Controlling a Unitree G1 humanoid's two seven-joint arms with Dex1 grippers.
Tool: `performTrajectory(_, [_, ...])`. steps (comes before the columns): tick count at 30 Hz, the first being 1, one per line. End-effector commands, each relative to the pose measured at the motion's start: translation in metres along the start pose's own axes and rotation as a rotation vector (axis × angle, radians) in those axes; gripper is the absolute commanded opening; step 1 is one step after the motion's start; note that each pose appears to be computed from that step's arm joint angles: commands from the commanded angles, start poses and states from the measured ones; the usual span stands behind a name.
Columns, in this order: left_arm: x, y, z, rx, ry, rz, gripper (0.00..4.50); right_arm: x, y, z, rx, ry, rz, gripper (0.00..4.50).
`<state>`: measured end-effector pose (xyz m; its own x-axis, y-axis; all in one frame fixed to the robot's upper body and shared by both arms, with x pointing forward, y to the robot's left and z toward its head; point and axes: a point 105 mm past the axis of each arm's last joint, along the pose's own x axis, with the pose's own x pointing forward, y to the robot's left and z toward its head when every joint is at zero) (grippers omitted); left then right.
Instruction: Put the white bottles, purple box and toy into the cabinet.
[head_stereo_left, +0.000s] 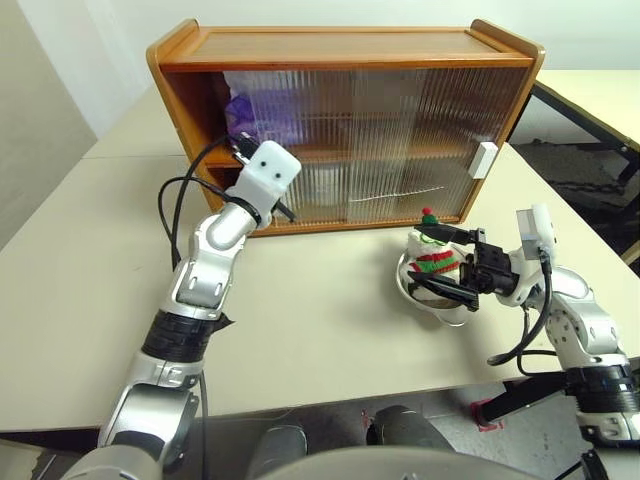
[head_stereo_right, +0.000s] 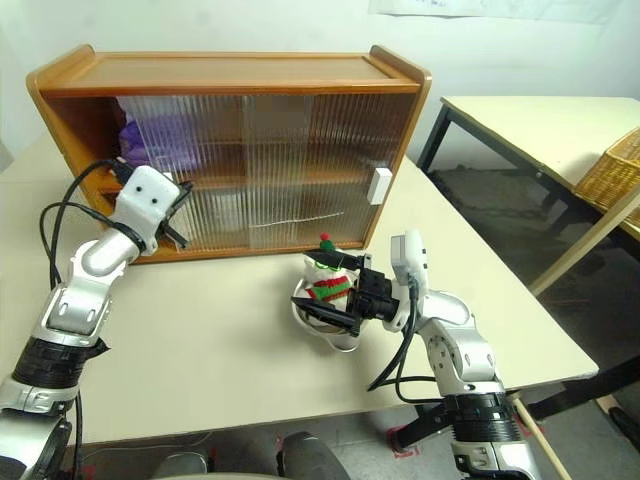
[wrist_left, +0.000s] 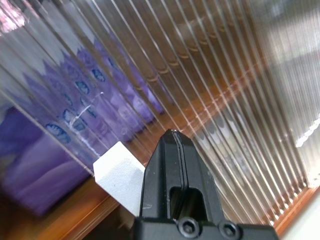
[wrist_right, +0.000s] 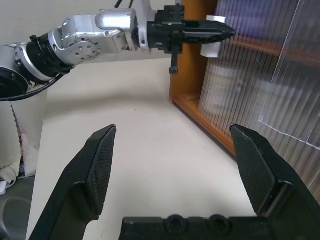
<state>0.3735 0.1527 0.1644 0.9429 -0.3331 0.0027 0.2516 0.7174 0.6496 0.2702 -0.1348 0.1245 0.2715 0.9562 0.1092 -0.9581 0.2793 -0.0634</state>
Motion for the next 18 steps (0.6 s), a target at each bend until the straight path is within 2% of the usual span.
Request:
performTrajectory(1, [-0.009,0.019,-0.019,-0.012,0.075,0.071,0.04,0.002,-0.001,-0.001,-0.001,0.01,0.014,4.5])
performTrajectory(18, [-0.04,0.046,-0.047,-0.006,0.178,0.158,0.04,0.003,-0.002,0.002,0.007,-0.014,0.03,4.5])
